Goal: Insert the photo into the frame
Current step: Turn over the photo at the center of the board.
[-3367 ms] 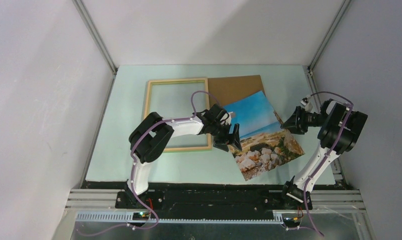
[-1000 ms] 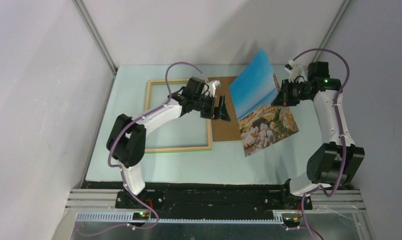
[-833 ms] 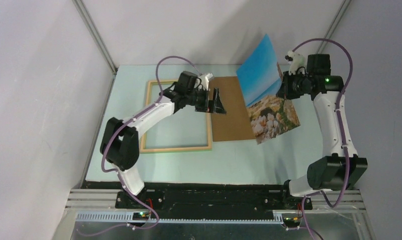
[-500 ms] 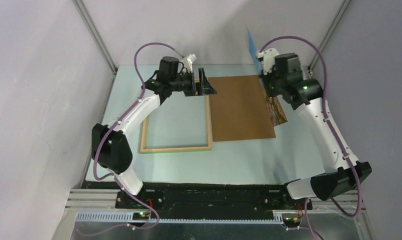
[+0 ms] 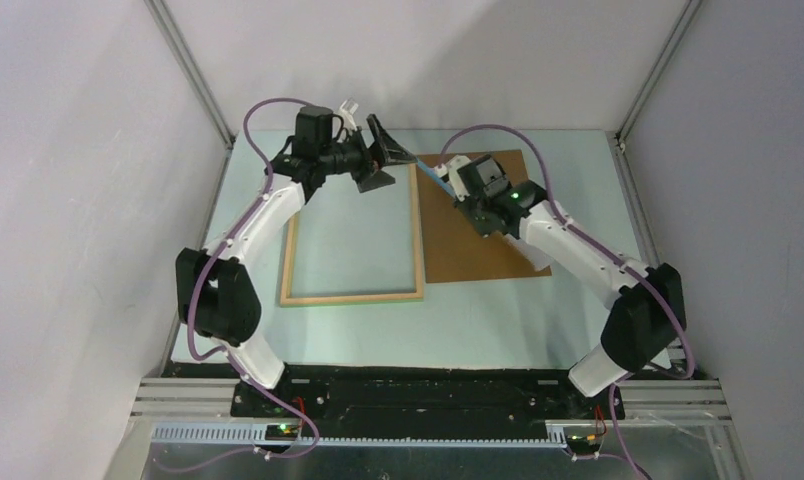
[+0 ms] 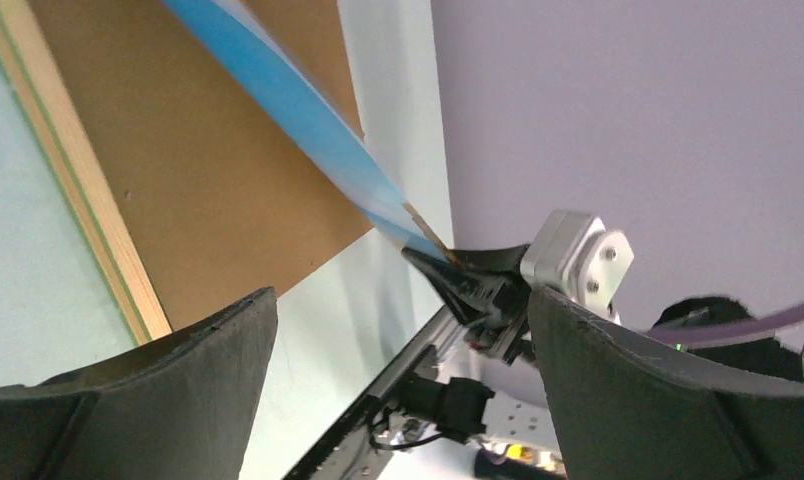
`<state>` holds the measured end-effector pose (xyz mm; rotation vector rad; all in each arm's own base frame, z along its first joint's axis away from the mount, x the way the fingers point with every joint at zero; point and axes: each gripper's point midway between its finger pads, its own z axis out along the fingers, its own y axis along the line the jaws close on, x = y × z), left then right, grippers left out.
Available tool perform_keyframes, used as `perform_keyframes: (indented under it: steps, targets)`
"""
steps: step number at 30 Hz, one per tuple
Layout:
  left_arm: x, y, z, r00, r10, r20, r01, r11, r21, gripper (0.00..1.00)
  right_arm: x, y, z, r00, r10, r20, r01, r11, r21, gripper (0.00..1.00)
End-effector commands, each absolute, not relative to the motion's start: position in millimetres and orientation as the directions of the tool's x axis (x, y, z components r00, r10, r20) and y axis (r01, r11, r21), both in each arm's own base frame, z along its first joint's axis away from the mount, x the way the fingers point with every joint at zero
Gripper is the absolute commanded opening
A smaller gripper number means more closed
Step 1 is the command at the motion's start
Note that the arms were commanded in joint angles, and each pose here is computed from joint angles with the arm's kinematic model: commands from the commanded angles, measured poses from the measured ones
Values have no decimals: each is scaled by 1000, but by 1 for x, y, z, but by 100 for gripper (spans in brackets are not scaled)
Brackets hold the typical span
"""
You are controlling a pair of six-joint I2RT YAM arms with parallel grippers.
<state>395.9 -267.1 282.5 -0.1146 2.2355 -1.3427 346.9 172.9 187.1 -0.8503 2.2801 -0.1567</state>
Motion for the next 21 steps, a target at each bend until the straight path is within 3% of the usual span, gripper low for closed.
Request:
perform_keyframes:
  steps: [1,5,21]
  targets:
    - [392,-256,275,-862,-449,-235,17,437,-899,100,354,211,183,-534,-566,-628,-541,800,-261,0]
    - [391,-248,253,-849,-503,-161,-76,418,-905,100,351,233,170,-558,-563,-610,-570,794,-211,0]
    - [418,-251,213,-836,-547,-43,-184,354,-917,97,350,286,150,-557,-542,-629,-604,785,-142,3]
